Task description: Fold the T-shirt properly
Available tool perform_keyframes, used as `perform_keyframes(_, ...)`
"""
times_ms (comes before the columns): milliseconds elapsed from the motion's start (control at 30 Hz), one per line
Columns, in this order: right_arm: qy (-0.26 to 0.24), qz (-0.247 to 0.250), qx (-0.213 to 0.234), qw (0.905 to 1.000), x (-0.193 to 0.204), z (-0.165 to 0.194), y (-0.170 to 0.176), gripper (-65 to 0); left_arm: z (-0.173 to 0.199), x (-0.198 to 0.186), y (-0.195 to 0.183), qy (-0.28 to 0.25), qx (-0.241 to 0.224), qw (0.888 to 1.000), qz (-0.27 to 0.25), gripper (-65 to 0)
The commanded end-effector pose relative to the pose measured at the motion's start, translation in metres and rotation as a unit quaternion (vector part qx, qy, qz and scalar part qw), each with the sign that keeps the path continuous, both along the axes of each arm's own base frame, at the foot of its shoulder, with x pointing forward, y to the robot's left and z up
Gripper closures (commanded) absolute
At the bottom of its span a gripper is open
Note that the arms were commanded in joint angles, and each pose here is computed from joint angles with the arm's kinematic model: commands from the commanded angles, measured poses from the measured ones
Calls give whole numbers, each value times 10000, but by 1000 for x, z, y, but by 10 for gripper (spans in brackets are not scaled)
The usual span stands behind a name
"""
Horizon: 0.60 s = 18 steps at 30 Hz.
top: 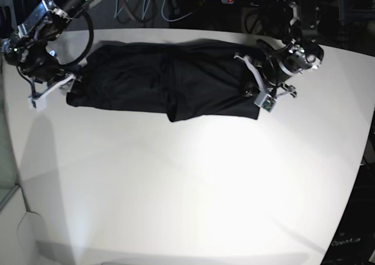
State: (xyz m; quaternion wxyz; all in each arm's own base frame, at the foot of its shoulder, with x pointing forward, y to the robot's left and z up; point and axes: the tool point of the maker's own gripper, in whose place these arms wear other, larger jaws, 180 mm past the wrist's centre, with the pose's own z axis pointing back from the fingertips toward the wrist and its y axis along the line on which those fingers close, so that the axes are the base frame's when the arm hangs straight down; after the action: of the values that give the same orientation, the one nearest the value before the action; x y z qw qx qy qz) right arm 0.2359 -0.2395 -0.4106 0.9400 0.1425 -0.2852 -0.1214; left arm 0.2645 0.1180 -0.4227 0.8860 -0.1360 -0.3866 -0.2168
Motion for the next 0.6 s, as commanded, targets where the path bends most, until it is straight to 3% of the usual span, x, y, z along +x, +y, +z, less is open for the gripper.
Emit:
perform_keyframes(0,-196,-40,-47,9998,8,9,-4,-408,-2,0,7,62,215,9997,27,0)
perform_keyframes(567,-143,297,-33,9995,12,6,13,-403,-2,0,8,66,201,9998,52,0)
